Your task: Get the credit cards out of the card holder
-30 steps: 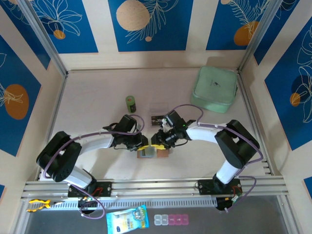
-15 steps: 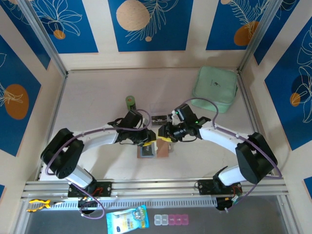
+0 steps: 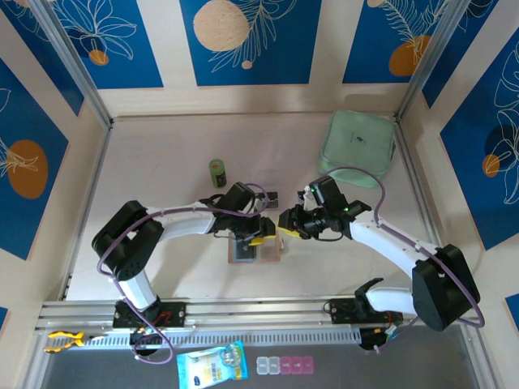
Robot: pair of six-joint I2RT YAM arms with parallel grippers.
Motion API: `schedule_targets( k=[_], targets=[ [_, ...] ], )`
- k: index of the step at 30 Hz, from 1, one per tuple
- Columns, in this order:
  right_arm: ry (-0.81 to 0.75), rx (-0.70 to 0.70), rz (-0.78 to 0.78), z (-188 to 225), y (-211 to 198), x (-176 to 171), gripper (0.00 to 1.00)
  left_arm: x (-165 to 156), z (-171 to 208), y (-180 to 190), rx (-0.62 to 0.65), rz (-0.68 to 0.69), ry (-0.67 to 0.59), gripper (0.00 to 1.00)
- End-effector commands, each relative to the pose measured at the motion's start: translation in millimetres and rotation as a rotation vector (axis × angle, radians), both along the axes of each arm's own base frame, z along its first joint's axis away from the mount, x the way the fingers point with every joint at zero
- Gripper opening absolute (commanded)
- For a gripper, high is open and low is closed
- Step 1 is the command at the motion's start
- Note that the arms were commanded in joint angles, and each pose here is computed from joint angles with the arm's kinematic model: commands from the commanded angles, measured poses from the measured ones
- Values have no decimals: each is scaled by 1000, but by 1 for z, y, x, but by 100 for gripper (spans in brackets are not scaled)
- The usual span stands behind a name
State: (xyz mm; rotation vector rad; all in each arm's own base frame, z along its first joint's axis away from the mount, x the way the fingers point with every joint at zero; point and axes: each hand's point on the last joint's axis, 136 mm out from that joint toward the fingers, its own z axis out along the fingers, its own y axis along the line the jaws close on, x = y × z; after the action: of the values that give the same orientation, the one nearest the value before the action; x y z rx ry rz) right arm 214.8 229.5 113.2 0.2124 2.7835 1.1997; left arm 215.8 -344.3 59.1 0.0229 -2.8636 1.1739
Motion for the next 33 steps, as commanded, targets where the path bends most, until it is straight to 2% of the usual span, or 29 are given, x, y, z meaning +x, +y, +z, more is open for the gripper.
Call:
schedule_targets(
  k=[1,12,21,25,33],
  targets=[
    [21,-7,-5,-1,-4,-7,41,2,12,-5,-20,-15,-18,51],
    [29,-20,58,0,27,-7,40,6,18,45,34,46,-75,44],
    [51,-60,140,-12,61,-9,40,-4,1,94,87,114,-57,29],
    [68,-72,164,-19,70,-10,40,-9,-10,99,89,115,-29,24],
    [113,-87,199,-40,80,-14,39,-17,-30,108,134,122,7,19]
  ],
)
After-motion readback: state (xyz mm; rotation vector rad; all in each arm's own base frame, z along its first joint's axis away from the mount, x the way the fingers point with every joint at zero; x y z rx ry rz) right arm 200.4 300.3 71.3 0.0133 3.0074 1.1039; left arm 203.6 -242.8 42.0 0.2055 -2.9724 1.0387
